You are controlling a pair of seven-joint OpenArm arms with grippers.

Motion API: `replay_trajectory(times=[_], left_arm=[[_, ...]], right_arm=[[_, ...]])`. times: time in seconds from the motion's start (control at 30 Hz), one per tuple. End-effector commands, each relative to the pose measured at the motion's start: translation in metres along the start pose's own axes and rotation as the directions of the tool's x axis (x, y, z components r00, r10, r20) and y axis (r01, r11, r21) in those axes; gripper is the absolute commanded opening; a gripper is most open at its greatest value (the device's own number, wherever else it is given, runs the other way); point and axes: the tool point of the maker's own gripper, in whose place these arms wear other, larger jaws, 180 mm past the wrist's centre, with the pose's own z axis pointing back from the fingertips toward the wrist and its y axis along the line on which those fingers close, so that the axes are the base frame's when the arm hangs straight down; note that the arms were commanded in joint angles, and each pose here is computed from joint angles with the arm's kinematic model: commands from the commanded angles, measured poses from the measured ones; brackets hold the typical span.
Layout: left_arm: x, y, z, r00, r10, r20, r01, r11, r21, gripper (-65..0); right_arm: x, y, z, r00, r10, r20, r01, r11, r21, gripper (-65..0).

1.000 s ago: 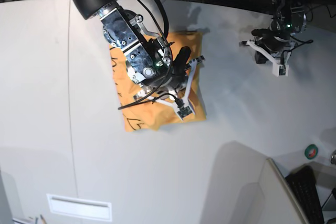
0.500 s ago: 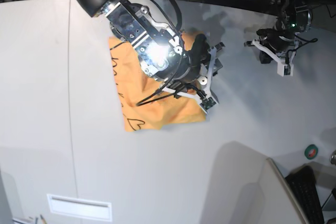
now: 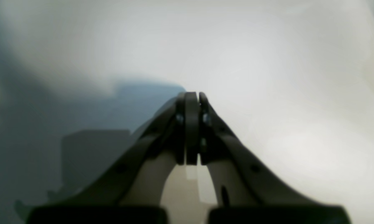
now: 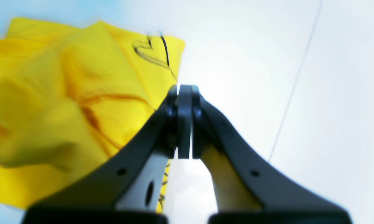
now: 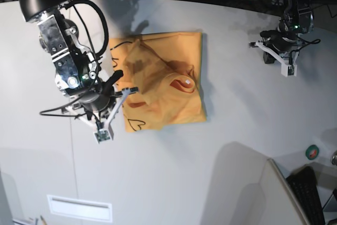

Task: Layout the t-shirt on the table in an organized manner, then fold the t-shirt properly
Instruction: 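Press and smooth the folded bundle with the right gripper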

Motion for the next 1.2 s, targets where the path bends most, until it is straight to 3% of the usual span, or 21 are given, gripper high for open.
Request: replay_trajectory(times=[0.0, 0.13, 0.37, 0.5, 0.73, 1.0, 1.07, 1.17], left_arm=[[0.012, 0.003, 0.001, 0.999, -0.011, 0.034, 0.011, 1.0, 0.004, -65.0], [0.011, 0.002, 0.001, 0.999, -0.01, 0.032, 0.01, 1.0, 0.002, -65.0], [0.012, 0.007, 0.002, 0.999, -0.011, 0.033, 0.011, 1.0, 0.011, -65.0], [0.013, 0.008, 0.002, 0.999, -0.013, 0.034, 0.013, 1.0, 0.013, -65.0], [0.013, 0.008, 0.002, 0.999, -0.013, 0.034, 0.013, 1.0, 0.013, -65.0], [0.023, 0.011, 0.0, 0.998, -0.007, 0.055, 0.006, 1.0, 0.02, -65.0], [0.026, 0.028, 0.004, 0.997, 0.021, 0.069, -0.025, 0.998, 0.058, -65.0], [0.031, 0.051, 0.012, 0.994, 0.055, 0.093, -0.065, 0.992, 0.109, -65.0]], right_arm=[[0.011, -0.005, -0.002, 0.999, 0.014, 0.042, -0.013, 1.0, -0.017, -65.0], [-0.014, 0.01, -0.016, 0.998, 0.06, -0.008, -0.06, 0.998, 0.009, -65.0], [-0.033, 0.06, -0.015, 0.984, 0.178, -0.002, -0.177, 0.978, 0.113, -65.0], [-0.042, 0.099, 0.002, 0.969, 0.244, 0.027, -0.244, 0.949, 0.2, -65.0], [-0.054, 0.136, 0.043, 0.975, 0.217, 0.041, -0.219, 0.929, 0.299, -65.0], [-0.081, 0.182, 0.066, 0.953, 0.302, 0.032, -0.288, 0.865, 0.411, -65.0], [-0.07, 0.181, 0.07, 0.957, 0.286, 0.058, -0.284, 0.867, 0.409, -65.0], [-0.045, 0.148, 0.064, 0.972, 0.228, 0.063, -0.236, 0.913, 0.334, -65.0]])
